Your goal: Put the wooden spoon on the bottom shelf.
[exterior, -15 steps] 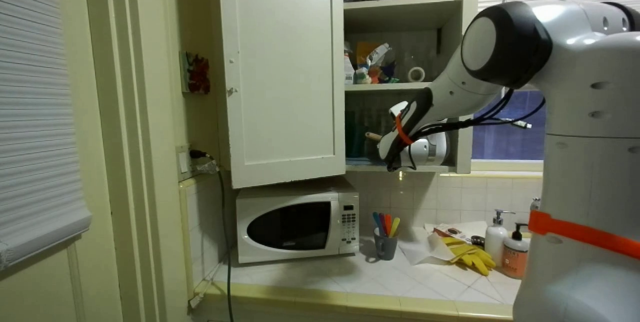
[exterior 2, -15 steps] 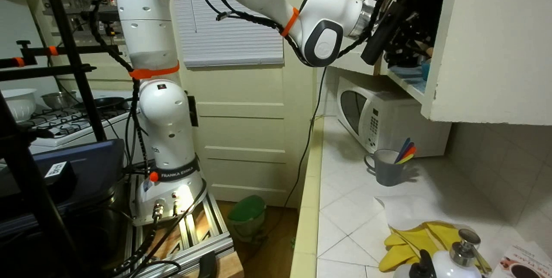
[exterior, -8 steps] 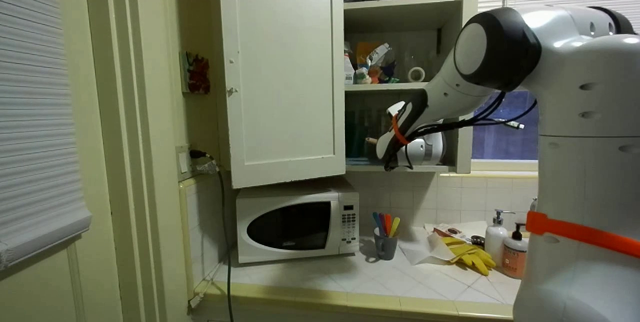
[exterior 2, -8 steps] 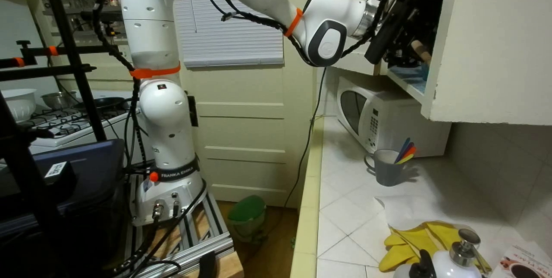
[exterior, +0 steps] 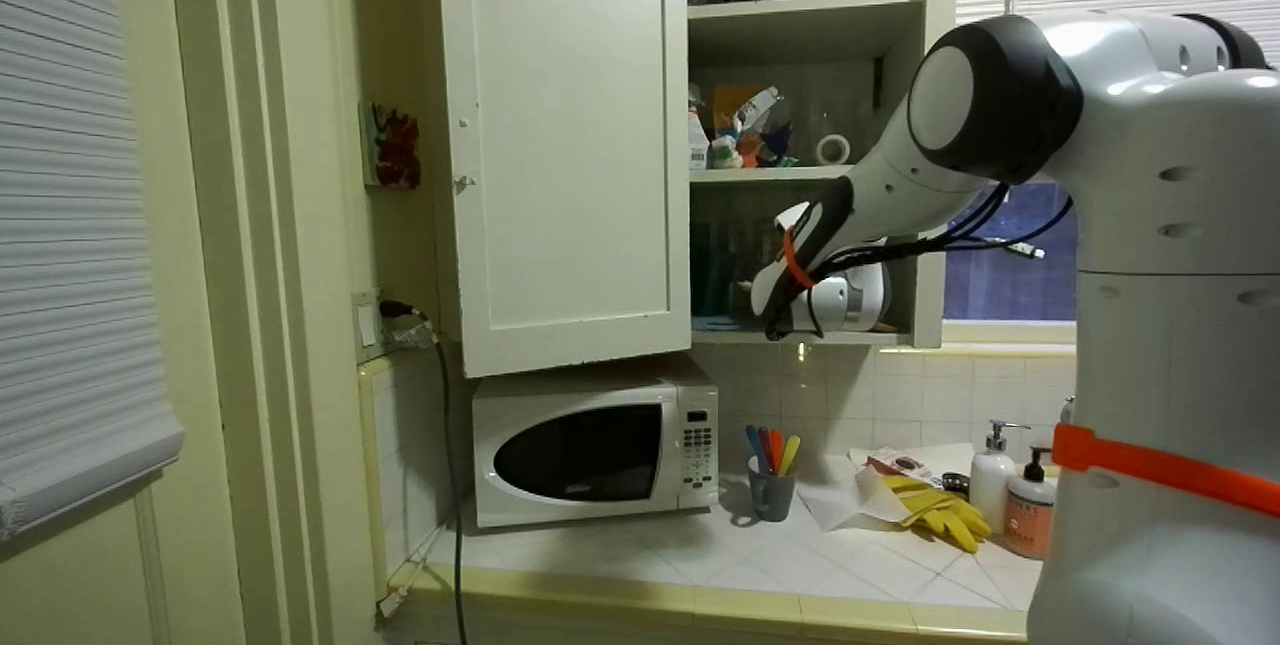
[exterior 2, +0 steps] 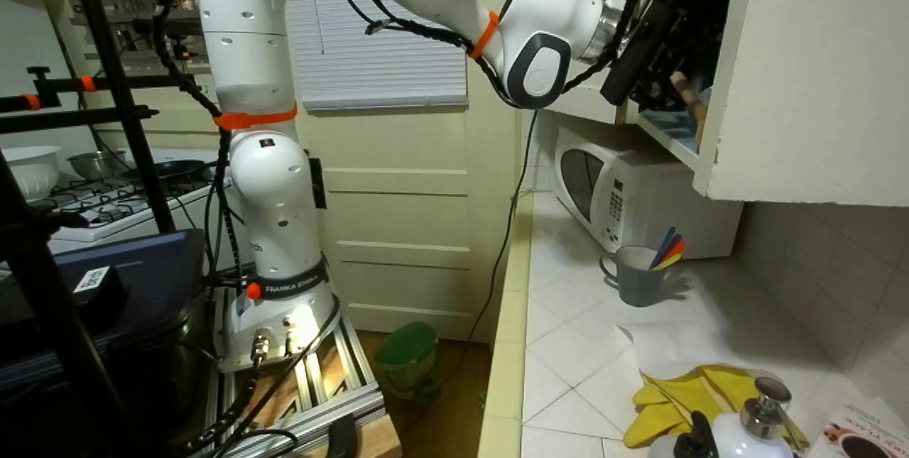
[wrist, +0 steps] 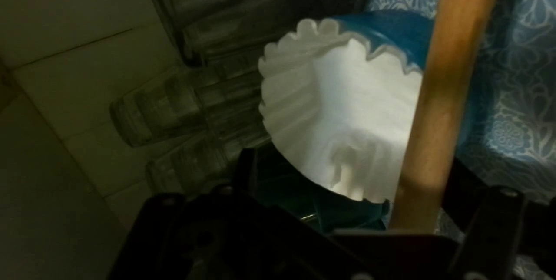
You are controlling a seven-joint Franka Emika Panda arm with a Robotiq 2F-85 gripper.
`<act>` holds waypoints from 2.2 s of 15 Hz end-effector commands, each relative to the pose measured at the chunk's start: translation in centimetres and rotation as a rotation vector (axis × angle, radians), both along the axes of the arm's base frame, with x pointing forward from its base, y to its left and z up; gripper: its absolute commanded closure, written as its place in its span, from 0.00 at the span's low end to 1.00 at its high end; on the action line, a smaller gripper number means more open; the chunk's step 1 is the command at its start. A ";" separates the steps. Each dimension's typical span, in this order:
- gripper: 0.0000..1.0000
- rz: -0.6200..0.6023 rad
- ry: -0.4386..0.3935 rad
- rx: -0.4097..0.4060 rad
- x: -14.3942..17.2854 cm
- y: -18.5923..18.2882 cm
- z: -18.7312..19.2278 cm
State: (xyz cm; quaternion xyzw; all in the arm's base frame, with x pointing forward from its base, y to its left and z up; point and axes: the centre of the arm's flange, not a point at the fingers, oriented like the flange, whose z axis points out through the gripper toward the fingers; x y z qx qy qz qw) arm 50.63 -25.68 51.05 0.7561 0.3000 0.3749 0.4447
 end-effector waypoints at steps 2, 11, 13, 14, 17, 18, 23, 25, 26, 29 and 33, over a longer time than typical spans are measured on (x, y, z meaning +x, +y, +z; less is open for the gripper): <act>0.25 0.003 -0.006 -0.009 -0.6 1.1 0.6; 0.88 0.006 -0.032 0.010 -2.3 2.8 1.8; 0.99 0.018 -0.023 0.012 -2.8 3.4 1.4; 1.00 0.024 -0.022 0.012 -3.0 3.8 1.2; 1.00 0.026 -0.016 0.029 -3.4 4.3 0.8; 1.00 0.029 -0.016 0.035 -3.6 4.5 0.7; 1.00 0.044 0.019 0.048 -4.1 5.2 0.1; 1.00 0.040 0.027 0.047 -4.2 5.3 -0.3; 1.00 0.040 0.027 0.051 -4.3 5.3 -0.4; 1.00 0.064 0.030 0.091 -5.4 5.9 -0.1; 0.58 0.193 0.077 0.210 -10.3 8.0 1.5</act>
